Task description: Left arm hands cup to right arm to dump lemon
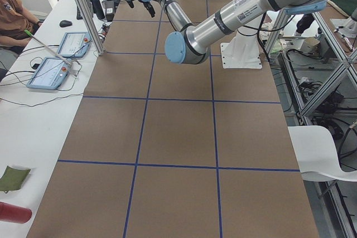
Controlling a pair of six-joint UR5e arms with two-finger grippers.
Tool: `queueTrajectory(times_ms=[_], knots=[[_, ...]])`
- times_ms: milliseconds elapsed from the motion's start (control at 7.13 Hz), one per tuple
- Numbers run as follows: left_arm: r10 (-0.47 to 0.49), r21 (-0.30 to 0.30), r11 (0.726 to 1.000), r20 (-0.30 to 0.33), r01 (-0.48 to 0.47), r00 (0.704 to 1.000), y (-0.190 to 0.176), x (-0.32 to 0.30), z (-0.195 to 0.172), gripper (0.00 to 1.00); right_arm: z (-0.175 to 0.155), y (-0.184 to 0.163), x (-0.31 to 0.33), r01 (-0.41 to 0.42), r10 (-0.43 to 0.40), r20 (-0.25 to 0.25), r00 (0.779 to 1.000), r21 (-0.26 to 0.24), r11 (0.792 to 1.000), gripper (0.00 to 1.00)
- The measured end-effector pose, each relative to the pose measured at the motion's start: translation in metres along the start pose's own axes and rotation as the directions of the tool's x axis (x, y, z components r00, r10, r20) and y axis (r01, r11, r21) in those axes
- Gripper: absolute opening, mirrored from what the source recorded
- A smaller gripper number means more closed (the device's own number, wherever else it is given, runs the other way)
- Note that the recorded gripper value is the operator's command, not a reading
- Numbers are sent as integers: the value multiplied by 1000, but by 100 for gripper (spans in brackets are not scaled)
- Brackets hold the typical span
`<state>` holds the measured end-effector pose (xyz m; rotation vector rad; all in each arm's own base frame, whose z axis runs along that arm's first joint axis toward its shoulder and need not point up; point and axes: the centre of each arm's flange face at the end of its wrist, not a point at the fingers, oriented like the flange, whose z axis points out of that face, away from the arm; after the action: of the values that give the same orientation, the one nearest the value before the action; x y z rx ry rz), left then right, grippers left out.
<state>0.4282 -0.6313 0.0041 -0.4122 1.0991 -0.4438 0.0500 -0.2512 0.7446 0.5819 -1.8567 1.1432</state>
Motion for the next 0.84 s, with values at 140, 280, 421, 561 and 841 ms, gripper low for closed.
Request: queueTrajectory(times_ms=[140,280,421,561,841], knots=[[0,0,1000,0,0,1000,0,0,0,100,-2,2,2,108,-109,-14,994,-18,994,14],[-1,0,1000,1,1,1000,-1,0,1,100,-2,3,2,189,-190,-21,982,-32,981,14],[-2,0,1000,2,2,1000,-2,-1,1,100,4,4,-2,245,-247,-33,968,-45,968,14],[-3,0,1000,4,3,1000,-2,-2,2,100,18,2,-18,297,-300,-57,952,-55,953,14],[-4,-2,1000,6,4,1000,-4,-4,4,100,67,-6,-86,399,-406,-137,903,-81,914,14]])
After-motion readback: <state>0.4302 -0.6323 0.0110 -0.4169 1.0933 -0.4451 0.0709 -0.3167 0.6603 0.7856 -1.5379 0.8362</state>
